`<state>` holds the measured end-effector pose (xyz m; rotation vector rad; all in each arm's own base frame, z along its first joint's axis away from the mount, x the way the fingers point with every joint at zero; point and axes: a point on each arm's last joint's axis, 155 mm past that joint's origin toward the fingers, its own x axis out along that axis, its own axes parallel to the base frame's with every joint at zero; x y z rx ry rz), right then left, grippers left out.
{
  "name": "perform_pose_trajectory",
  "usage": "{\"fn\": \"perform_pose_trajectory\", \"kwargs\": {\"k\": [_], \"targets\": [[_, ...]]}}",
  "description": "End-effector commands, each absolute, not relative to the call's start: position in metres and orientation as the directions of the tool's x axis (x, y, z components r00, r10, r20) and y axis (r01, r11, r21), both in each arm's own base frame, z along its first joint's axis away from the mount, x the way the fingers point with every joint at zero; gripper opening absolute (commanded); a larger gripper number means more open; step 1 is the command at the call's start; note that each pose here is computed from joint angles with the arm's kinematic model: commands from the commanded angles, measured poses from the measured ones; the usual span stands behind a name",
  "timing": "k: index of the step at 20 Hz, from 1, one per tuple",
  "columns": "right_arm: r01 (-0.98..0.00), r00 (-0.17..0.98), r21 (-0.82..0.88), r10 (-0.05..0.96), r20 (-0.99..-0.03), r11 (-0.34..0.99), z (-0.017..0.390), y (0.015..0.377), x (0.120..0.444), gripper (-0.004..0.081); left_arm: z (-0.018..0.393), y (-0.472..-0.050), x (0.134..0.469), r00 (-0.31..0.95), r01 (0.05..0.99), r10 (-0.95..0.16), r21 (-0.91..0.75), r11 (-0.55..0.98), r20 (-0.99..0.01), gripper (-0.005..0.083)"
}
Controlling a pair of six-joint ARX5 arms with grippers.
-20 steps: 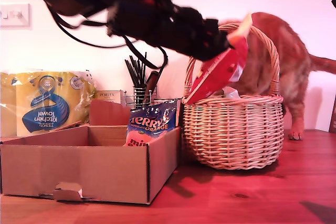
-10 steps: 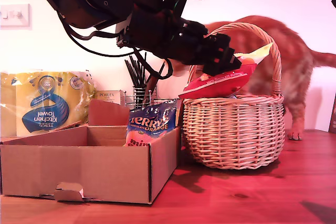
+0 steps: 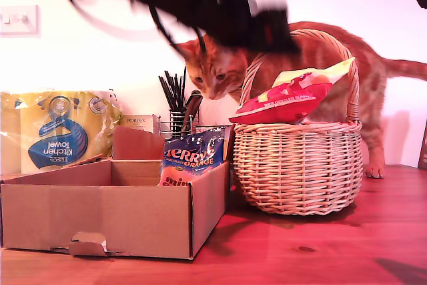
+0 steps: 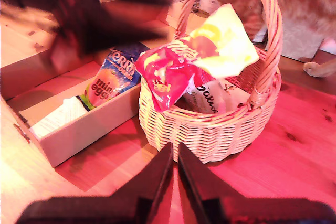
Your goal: Move the bags of Easter eggs from the cardboard box on the left into the woven basket on the right side.
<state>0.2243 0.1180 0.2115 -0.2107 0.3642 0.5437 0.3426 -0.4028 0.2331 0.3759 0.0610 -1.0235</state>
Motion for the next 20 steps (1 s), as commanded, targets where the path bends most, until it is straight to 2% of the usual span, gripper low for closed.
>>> {"fn": "perform_pose_trajectory", "kwargs": {"k": [1,2,3,4,11,14,20], "targets": [[-0.550,0.790,-0.116,0.471,-0.392,0.827,0.209,0.119,0.224,-0.0013,0.204,-0.399,0.338,0.504,0.862,-0.803,0.245,0.444,-0.317,0.0289],[-0.550,0.794,-0.120,0.473,-0.383,0.826,0.211,0.120,0.225,-0.0013,0.200,-0.395,0.334,0.496,0.868,-0.795,0.235,0.438,-0.350,0.0196],[-0.551,0.796,-0.124,0.474,-0.376,0.825,0.213,0.121,0.228,-0.0013,0.196,-0.390,0.328,0.482,0.876,-0.787,0.222,0.428,-0.384,0.0056],[-0.563,0.792,-0.129,0.488,-0.366,0.817,0.215,0.125,0.230,-0.0013,0.193,-0.387,0.323,0.466,0.885,-0.784,0.219,0.411,-0.410,-0.0027],[-0.732,0.644,-0.066,0.657,-0.391,0.678,0.197,0.183,0.253,-0.0013,0.188,-0.345,0.307,0.425,0.899,-0.738,0.147,0.413,-0.523,-0.0020],[-0.758,0.624,-0.091,0.679,-0.387,0.646,0.195,0.200,0.269,-0.0013,0.180,-0.327,0.308,0.412,0.897,-0.715,0.113,0.427,-0.565,-0.0020],[-0.832,0.535,-0.150,0.698,-0.476,0.535,0.180,0.238,0.296,-0.0013,0.175,-0.291,0.331,0.461,0.855,-0.663,0.098,0.509,-0.590,-0.0020]]}}
